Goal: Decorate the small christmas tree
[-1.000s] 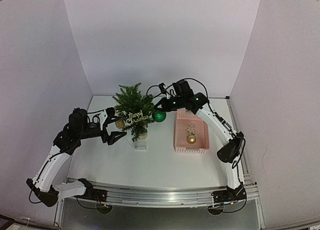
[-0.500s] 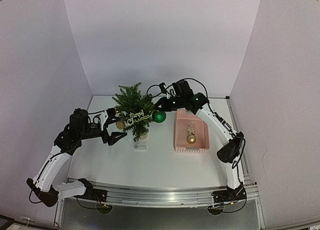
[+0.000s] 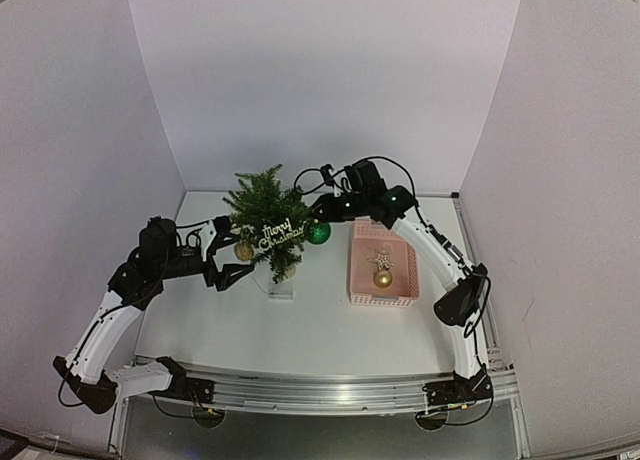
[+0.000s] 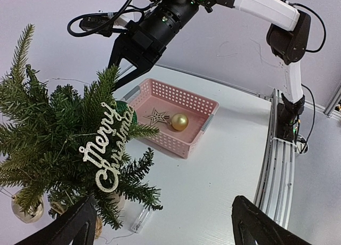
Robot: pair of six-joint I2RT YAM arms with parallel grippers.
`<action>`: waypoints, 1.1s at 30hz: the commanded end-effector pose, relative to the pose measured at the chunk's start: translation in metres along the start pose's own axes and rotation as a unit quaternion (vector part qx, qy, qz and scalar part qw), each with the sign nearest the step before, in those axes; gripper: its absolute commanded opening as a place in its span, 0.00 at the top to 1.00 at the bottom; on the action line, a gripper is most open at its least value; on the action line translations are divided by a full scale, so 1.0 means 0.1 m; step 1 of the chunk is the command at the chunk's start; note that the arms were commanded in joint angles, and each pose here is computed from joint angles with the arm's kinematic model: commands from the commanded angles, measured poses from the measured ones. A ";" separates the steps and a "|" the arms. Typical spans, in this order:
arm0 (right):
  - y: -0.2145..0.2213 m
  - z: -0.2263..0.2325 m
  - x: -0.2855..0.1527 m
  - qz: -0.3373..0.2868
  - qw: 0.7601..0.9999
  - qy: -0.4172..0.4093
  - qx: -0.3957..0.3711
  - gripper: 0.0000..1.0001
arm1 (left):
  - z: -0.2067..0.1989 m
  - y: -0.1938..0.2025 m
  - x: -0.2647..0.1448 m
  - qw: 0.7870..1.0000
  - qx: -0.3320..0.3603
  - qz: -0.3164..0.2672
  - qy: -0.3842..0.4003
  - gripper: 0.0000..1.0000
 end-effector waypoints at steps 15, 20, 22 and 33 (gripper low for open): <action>-0.22 0.36 -0.43 -0.063 0.997 -0.019 -0.026 0.63 | 0.03 -0.12 -0.07 1.000 0.012 -0.019 -0.015 0.12; -0.25 0.47 -0.61 -0.076 0.996 -0.031 -0.029 0.57 | 0.05 -0.13 -0.08 0.999 0.014 -0.019 -0.024 0.10; -0.28 0.51 -0.69 -0.085 0.995 -0.031 -0.028 0.55 | 0.06 -0.13 -0.08 0.999 0.012 -0.018 -0.027 0.09; -0.22 0.04 -1.39 -0.159 0.982 0.094 0.027 0.14 | 0.18 -0.19 -0.17 0.997 -0.015 -0.034 -0.065 0.05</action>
Point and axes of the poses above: each gripper's point midway between its finger pads, its own x axis out along the fingers, its own z axis along the line the jaws close on, y = z × x, the point moved 3 cm from there along -x, back along the fingers, and after that the axes turned 6 degrees about x, right-handed, at the moved point
